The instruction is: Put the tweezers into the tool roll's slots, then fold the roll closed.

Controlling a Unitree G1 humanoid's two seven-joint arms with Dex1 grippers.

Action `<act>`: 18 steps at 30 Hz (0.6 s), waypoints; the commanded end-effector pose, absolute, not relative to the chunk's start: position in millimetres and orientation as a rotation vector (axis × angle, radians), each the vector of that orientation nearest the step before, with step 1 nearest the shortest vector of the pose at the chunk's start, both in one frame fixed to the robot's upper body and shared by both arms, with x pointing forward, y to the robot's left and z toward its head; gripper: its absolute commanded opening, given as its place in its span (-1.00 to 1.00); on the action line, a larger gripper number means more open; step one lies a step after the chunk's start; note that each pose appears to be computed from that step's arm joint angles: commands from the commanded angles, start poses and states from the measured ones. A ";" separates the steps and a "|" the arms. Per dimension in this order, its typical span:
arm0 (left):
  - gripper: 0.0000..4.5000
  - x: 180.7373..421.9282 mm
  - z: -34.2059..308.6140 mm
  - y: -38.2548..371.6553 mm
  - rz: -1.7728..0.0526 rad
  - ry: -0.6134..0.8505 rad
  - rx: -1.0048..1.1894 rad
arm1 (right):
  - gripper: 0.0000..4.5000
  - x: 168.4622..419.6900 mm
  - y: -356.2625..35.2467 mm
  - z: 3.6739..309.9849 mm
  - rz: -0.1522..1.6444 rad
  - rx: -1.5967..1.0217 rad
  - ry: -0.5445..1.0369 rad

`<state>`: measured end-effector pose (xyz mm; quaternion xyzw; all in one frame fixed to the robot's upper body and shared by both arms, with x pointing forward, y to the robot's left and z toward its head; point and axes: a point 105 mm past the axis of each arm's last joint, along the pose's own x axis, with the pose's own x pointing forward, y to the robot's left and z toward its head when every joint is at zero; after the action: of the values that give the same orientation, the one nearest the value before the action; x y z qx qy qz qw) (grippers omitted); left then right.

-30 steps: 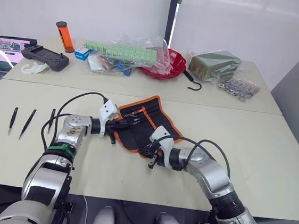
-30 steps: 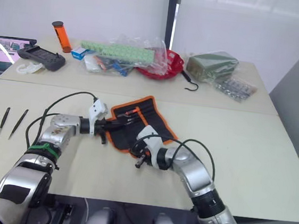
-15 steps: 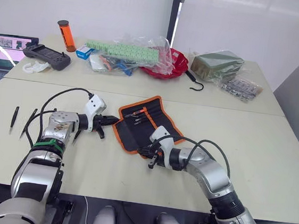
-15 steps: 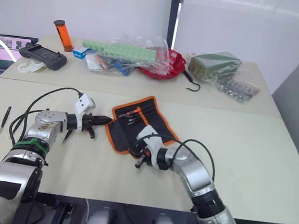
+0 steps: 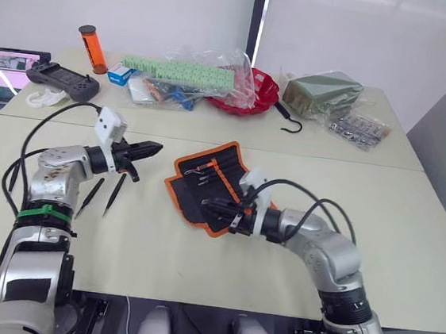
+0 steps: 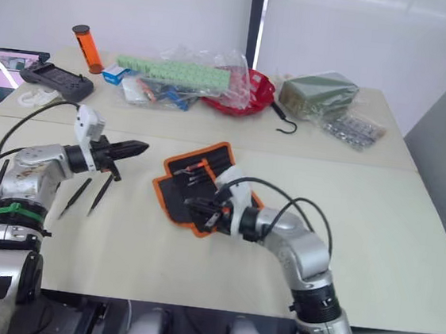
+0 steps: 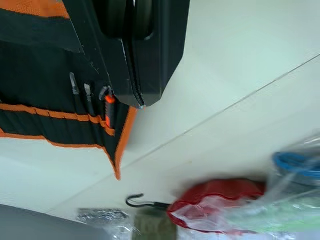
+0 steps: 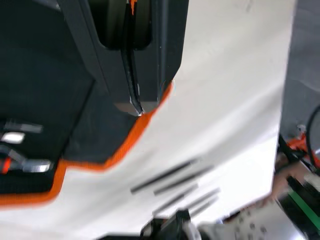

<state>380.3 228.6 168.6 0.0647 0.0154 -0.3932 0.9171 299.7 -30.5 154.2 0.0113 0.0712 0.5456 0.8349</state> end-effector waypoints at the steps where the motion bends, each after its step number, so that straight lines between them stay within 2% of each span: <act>1: -1.00 367.7 184.8 250.2 -0.750 -0.006 0.151 | -0.99 316.4 -65.6 179.9 1.006 -0.141 0.007; 3: -1.00 358.3 182.1 267.5 -0.692 0.014 0.174 | -0.99 322.9 -89.5 184.8 0.957 -0.175 -0.031; 5: -0.76 346.2 178.6 286.5 -0.623 0.034 0.190 | -1.00 324.8 -113.8 185.6 0.947 -0.143 -0.015; 10: -0.07 306.6 175.9 342.2 -0.367 0.018 0.236 | -0.36 329.6 -171.7 184.0 0.886 -0.103 0.003; 12: 0.25 287.3 175.8 361.1 -0.255 -0.006 0.240 | -0.03 332.8 -187.6 183.5 0.843 -0.090 -0.010; 17: 0.99 221.4 159.9 399.7 0.015 -0.036 0.196 | 0.74 332.1 -214.4 172.0 0.815 -0.092 -0.015; 18: 1.00 203.8 152.8 410.1 0.091 -0.025 0.184 | 0.88 333.9 -222.5 169.7 0.794 -0.079 -0.021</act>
<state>219.3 398.1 135.4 0.0758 0.0215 0.0021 0.9969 334.1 -208.6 157.4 -0.0329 0.0209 0.3984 0.9164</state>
